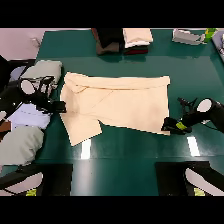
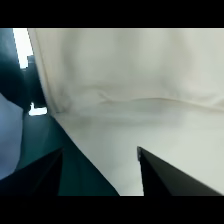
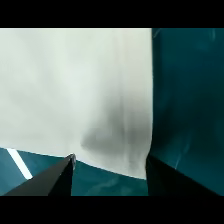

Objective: Fold the shirts.

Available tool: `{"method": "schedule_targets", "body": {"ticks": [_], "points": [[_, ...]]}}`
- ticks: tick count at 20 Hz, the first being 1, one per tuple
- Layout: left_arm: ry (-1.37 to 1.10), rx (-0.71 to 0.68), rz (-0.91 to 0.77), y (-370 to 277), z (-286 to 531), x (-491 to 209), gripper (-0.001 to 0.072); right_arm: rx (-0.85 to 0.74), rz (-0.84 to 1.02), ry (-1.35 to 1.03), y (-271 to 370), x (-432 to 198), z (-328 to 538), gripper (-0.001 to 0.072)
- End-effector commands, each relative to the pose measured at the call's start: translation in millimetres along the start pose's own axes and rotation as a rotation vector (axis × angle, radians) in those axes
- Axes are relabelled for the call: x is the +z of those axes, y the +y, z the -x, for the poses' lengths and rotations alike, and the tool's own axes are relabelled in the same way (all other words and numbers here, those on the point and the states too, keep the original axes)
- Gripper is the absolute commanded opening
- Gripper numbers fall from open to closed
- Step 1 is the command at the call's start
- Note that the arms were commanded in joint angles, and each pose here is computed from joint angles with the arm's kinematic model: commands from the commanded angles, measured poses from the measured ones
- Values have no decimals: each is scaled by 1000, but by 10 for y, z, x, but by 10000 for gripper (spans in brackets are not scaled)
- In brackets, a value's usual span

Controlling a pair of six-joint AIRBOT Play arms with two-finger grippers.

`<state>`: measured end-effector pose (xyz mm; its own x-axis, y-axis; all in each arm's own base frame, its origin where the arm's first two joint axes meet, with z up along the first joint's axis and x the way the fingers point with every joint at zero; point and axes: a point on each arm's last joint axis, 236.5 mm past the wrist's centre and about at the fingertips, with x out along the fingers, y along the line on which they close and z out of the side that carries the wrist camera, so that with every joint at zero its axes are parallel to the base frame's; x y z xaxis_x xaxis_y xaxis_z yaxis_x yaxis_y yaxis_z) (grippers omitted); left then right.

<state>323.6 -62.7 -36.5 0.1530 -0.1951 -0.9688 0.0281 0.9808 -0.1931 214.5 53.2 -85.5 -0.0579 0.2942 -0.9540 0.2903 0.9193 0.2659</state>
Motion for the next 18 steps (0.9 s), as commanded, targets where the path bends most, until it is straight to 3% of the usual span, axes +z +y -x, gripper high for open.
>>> {"method": "schedule_targets", "body": {"ticks": [1, 2, 3, 5, 7, 15, 16, 18], "points": [[8, 1, 0, 3, -4, -23, 539, 1, 39, -35, 131, 30, -82, 304], [13, 2, -10, 6, -4, -35, 540, 0, 50, -33, 153, 18, -90, 53], [15, 13, -14, 32, -6, -40, 540, 0, 54, -32, 163, 12, -94, 19], [8, 64, -35, 153, -7, -17, 542, -1, 52, -28, 162, 2, -95, 19], [-11, 105, -25, 260, -40, 45, 629, -1, 53, -28, 163, 2, -95, 19], [41, 14, 64, 137, -517, 89, 629, -1, 53, -28, 163, 3, -95, 19], [43, 7, 69, 122, -526, 90, 628, -1, 53, -29, 164, 4, -95, 19], [46, -6, 77, 89, -522, 83, 535, 0, 53, -34, 167, 18, -92, 19]]}}
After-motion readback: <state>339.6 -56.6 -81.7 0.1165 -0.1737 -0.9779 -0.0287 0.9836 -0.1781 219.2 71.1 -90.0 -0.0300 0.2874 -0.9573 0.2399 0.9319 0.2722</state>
